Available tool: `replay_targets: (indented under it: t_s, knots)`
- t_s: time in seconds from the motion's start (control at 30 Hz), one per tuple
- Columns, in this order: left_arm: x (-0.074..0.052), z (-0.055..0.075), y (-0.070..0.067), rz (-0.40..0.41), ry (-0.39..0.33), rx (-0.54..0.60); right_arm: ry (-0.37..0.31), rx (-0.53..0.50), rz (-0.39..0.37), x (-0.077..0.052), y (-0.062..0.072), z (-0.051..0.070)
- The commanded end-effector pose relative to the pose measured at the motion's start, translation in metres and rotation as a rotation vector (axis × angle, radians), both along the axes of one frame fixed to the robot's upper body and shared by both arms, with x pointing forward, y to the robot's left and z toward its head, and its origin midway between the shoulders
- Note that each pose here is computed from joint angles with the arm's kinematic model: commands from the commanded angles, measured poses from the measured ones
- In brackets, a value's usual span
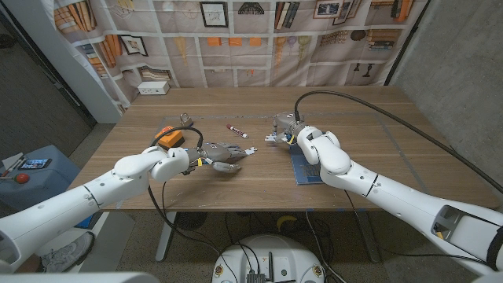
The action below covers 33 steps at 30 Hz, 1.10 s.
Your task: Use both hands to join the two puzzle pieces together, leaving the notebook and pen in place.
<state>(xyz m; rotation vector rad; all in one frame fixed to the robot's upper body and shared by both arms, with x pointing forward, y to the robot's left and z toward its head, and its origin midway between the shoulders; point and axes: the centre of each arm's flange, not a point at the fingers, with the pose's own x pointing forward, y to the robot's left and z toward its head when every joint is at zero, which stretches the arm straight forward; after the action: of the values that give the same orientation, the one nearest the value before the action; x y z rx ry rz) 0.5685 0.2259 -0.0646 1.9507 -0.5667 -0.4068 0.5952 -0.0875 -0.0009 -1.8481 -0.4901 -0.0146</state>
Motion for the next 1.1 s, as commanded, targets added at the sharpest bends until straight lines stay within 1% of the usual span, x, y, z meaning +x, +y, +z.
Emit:
replay_targets:
  t_s: [0.03,0.37,0.9,1.1]
  knots:
    - [-0.002,-0.001,0.000,0.006,-0.001,0.006,-0.007,-0.022,0.029,0.002,0.010,-0.003]
    - [-0.002,-0.001,-0.001,0.004,-0.001,0.014,-0.016,-0.062,0.063,0.005,0.016,-0.007]
    - [-0.004,-0.002,-0.002,0.005,0.002,0.019,-0.035,-0.110,0.107,0.011,0.021,-0.005]
    - [-0.003,-0.001,-0.002,0.004,-0.006,0.016,-0.035,-0.137,0.121,0.013,0.022,-0.005]
